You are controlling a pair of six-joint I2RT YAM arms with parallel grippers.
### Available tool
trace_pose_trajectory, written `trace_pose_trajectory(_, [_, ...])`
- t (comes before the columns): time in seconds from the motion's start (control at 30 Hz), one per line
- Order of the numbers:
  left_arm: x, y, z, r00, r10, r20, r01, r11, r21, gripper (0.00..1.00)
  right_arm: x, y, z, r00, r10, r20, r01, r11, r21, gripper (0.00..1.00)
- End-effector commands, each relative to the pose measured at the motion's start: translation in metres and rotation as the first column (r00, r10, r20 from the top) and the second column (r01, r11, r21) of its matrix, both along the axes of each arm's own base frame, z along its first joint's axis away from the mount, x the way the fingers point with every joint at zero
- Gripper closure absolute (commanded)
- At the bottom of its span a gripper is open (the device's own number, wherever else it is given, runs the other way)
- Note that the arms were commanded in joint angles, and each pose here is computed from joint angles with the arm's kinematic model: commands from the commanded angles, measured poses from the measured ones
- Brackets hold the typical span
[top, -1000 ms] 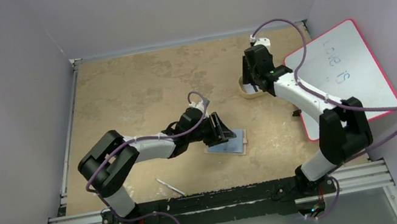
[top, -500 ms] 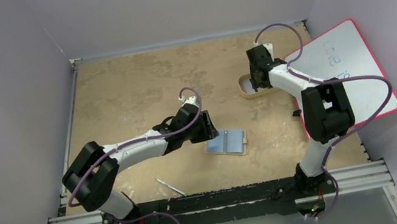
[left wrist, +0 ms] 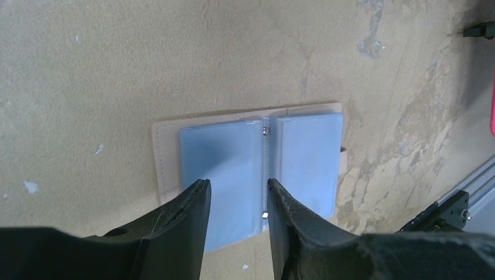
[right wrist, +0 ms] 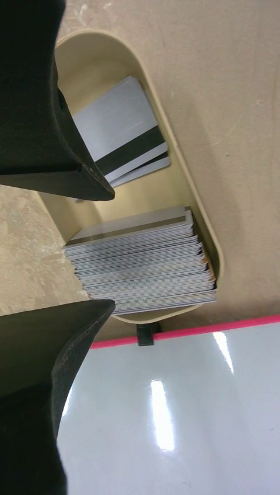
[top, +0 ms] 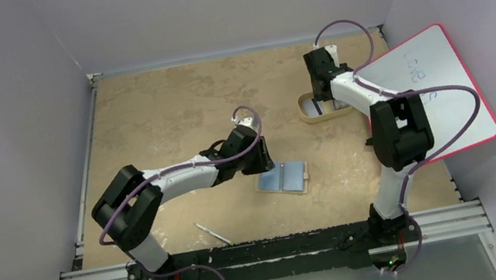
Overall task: Put the credit cards into the card holder
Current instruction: Pick up the credit card from the storage box.
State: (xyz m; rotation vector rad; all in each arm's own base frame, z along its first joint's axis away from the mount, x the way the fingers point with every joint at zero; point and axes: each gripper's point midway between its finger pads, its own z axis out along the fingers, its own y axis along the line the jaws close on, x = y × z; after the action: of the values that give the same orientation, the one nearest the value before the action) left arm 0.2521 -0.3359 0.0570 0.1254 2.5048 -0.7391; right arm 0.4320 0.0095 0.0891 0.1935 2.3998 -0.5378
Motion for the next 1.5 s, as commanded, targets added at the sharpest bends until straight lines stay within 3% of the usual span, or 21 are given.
trace_pose_trajectory(0.0, [0.007,-0.013,-0.004,1.0,-0.015,-0.001,0.015,1.0,-0.028,0.61,0.011,-0.007,0.015,1.0,-0.02,0.021,0.021,0.998,-0.058,0.36])
trace_pose_trajectory(0.3, [0.002,0.041,-0.048,0.991,0.133,-0.025,-0.126,0.972,0.197,0.62,0.01,-0.013,0.005,0.999,-0.03,-0.017,0.028,0.995,-0.1,0.42])
trace_pose_trajectory(0.4, [-0.007,0.056,-0.056,0.983,0.179,-0.042,-0.166,0.962,0.215,0.63,0.01,-0.015,0.01,0.999,-0.036,-0.008,0.035,0.994,-0.105,0.45])
trace_pose_trajectory(0.73, [-0.028,0.085,-0.046,0.956,0.288,-0.052,-0.277,0.948,0.156,0.64,0.009,-0.02,0.016,0.999,-0.04,0.005,0.041,0.993,-0.107,0.69])
trace_pose_trajectory(1.2, [-0.004,0.083,0.064,0.94,0.311,0.141,-0.311,0.95,-0.023,0.63,0.011,-0.011,0.032,0.999,-0.004,0.052,0.007,0.999,-0.049,0.88])
trace_pose_trajectory(1.47, [-0.003,0.091,0.079,0.93,0.323,0.174,-0.323,0.946,-0.028,0.63,0.013,-0.001,0.035,0.997,0.031,0.069,-0.032,0.999,0.01,1.0])
